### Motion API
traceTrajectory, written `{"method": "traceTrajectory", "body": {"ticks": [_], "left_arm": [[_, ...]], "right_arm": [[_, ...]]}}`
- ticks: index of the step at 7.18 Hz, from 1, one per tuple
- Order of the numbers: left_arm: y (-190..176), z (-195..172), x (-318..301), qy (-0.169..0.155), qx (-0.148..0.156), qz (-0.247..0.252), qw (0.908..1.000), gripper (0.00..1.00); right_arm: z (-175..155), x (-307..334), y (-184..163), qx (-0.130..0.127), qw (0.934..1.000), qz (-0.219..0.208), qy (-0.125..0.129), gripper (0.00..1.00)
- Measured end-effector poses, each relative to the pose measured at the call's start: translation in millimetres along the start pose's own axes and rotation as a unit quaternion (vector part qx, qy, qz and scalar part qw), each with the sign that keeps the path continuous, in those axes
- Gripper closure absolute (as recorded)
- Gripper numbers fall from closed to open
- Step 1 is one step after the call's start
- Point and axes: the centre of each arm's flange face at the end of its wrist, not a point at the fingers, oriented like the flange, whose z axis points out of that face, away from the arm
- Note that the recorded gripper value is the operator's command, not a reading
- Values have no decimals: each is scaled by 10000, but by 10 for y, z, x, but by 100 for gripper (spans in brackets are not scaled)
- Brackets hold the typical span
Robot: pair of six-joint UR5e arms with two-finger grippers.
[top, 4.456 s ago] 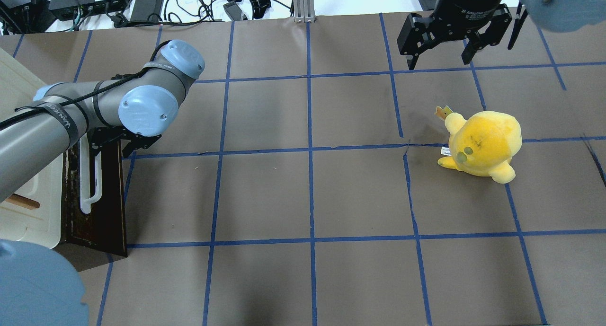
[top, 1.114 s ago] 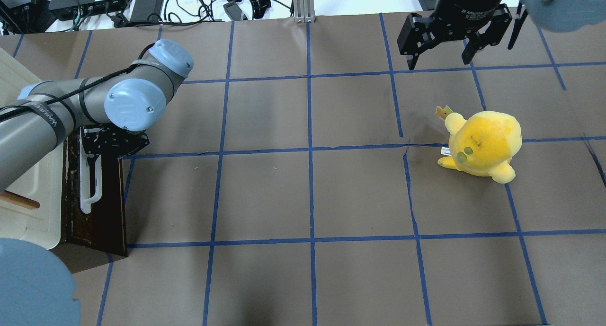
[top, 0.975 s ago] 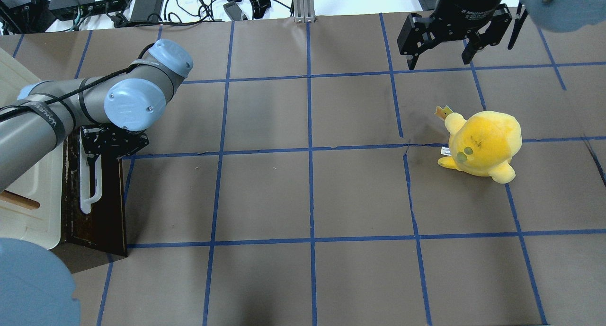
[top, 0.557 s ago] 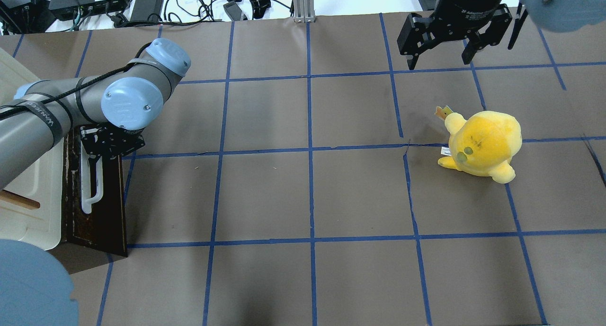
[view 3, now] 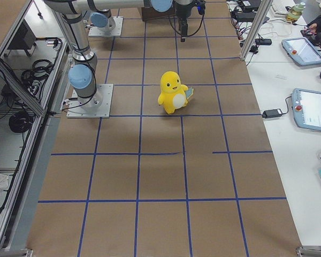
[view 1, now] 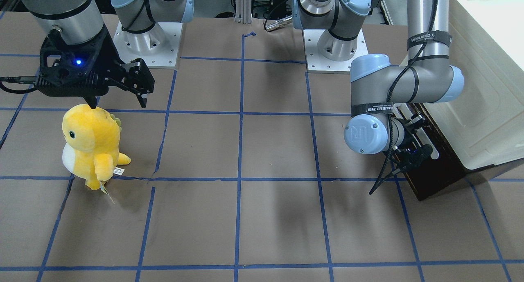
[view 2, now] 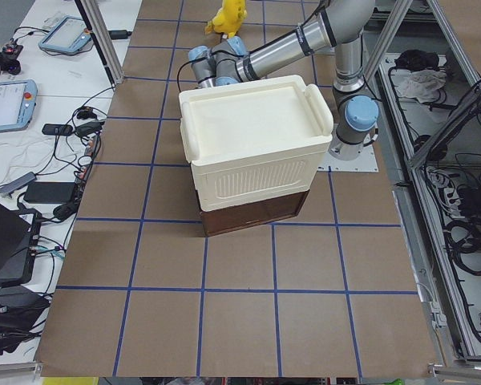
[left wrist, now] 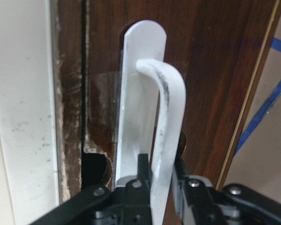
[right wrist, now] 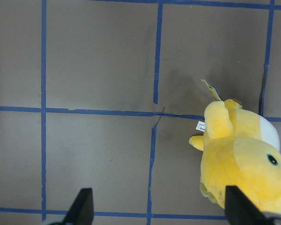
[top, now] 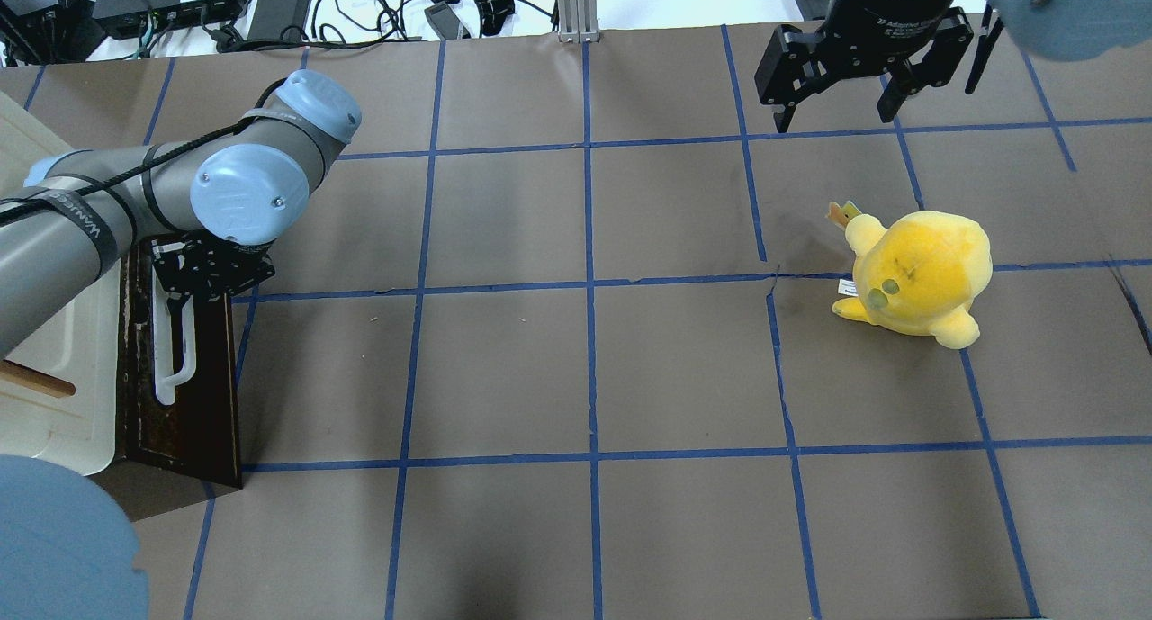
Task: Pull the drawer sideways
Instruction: 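Pull the handle with the left gripper, sliding the drawer out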
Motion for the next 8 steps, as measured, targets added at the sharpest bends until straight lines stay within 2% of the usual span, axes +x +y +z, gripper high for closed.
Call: {"method": "traceTrajectory", "body": {"ticks": [8], "left_arm": [[-63, -70, 50, 10, 3, -7, 10000, 99]], "right_arm": [[0, 0, 0, 0, 10000, -3, 0, 0]]}}
